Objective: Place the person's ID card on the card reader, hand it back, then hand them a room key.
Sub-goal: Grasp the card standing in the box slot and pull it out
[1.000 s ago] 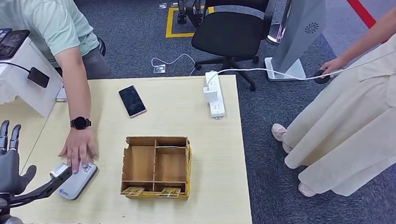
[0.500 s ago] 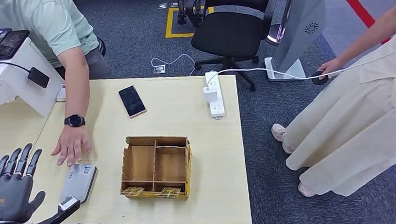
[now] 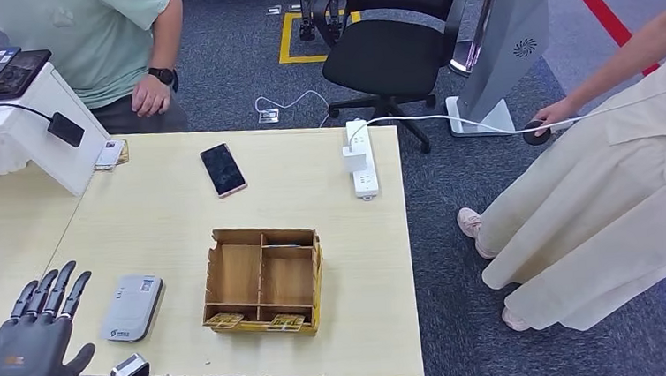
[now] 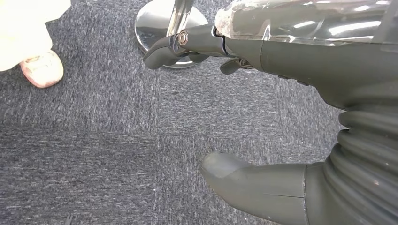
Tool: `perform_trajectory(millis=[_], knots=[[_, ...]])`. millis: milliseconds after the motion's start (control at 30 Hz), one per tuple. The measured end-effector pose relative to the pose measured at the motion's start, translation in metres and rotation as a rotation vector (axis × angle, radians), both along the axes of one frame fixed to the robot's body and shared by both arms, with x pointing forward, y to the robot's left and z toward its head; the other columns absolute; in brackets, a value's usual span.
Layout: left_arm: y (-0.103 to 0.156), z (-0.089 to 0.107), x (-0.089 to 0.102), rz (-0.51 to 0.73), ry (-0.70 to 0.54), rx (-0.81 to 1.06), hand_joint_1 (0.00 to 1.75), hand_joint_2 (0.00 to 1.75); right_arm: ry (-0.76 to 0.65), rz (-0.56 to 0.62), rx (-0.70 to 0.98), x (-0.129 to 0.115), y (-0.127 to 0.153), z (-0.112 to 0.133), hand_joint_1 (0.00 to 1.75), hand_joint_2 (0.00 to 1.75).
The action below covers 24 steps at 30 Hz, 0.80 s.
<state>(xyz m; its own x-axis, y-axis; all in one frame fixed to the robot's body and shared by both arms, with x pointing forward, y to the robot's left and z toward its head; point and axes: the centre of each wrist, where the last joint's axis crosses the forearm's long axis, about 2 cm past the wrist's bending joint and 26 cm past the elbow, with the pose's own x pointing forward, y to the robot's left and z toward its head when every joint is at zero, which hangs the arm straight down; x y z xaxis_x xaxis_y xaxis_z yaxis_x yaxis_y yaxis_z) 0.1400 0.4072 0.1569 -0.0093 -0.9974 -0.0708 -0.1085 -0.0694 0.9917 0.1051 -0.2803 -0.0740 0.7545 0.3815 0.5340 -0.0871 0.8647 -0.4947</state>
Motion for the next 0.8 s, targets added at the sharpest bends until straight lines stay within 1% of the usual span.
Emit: perform_trajectory(millis=[267,567,800], knots=[[-0.009,0.001,-0.016,-0.014,0.028,0.006,0.00,1.75,-0.003,-0.009,-0.004,0.001,-0.001,0.000,0.00,1.75],[-0.020,-0.005,-0.032,-0.038,0.092,-0.030,0.00,1.75,-0.004,-0.012,-0.013,0.001,-0.005,0.000,0.00,1.75],[-0.027,-0.008,-0.038,-0.035,0.101,-0.061,0.00,1.75,-0.004,-0.010,-0.017,0.002,-0.007,0.000,0.00,1.75]])
